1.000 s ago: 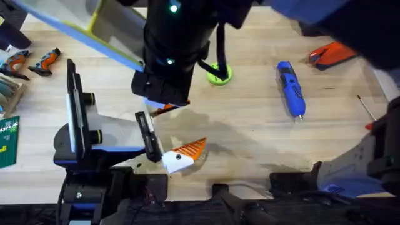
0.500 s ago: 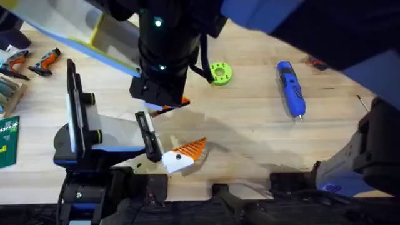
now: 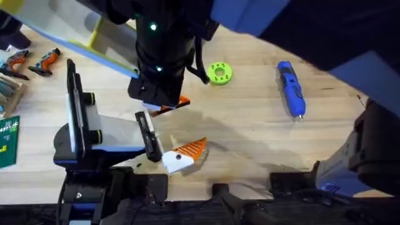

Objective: Pick up the gripper from the table and insert it into the empty holder that is missing its gripper. Then pick up a screw, insert it into the mounting hole, and use the screwdriver to tighten it. Finally, clean up the table by picking up the vegetable and placing it into the bucket.

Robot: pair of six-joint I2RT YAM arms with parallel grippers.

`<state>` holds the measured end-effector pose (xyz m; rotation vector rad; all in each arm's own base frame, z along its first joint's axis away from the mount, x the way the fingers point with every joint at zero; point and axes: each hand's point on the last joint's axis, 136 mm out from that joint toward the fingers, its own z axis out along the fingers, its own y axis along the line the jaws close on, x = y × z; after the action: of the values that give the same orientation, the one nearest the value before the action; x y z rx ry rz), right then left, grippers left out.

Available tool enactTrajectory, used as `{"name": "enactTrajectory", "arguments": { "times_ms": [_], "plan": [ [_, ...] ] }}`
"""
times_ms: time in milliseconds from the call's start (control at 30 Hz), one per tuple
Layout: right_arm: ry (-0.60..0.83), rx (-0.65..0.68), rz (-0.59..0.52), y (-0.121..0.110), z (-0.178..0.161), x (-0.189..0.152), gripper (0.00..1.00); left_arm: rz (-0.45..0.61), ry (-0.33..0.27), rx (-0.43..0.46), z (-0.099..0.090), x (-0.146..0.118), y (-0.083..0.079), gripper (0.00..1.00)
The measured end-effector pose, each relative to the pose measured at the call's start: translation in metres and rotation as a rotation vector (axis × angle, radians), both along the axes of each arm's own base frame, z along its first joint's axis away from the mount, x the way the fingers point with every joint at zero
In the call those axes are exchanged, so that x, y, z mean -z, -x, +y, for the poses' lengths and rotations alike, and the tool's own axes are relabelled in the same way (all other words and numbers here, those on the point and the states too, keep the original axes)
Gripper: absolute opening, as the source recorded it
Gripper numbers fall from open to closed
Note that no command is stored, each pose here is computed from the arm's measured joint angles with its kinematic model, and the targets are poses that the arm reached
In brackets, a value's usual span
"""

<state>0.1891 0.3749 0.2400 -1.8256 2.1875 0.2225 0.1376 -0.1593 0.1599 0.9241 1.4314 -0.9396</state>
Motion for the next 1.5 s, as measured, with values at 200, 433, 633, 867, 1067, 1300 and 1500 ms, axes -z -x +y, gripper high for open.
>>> {"name": "enactTrajectory", "arguments": {
  "times_ms": [200, 433, 633, 867, 1067, 1300, 1500],
  "plan": [
    [0.001, -0.001, 0.000, 0.000, 0.000, 0.000, 0.006, 0.000, 0.000, 0.000, 0.000, 0.000, 0.000, 0.985],
    [0.001, -0.001, 0.001, 0.000, 0.000, 0.000, 0.006, 0.000, 0.000, 0.000, 0.000, 0.000, 0.000, 0.985],
    [0.016, -0.001, 0.008, -0.001, 0.001, 0.007, 0.006, 0.000, 0.000, 0.000, 0.000, 0.000, 0.000, 0.985],
    [0.034, 0.004, 0.002, -0.003, 0.001, 0.011, 0.006, 0.002, 0.001, 0.000, 0.000, 0.000, 0.000, 0.985],
    [0.032, 0.004, 0.001, -0.003, 0.001, 0.011, 0.006, 0.002, 0.001, 0.000, 0.000, 0.000, 0.000, 0.986],
    [0.026, 0.004, -0.003, -0.004, 0.003, 0.010, 0.006, 0.000, 0.000, 0.000, 0.000, 0.000, 0.000, 0.985],
    [0.025, 0.004, -0.003, -0.004, 0.003, 0.010, 0.006, 0.000, 0.000, 0.001, 0.000, 0.000, 0.000, 0.985]
  ]
}}
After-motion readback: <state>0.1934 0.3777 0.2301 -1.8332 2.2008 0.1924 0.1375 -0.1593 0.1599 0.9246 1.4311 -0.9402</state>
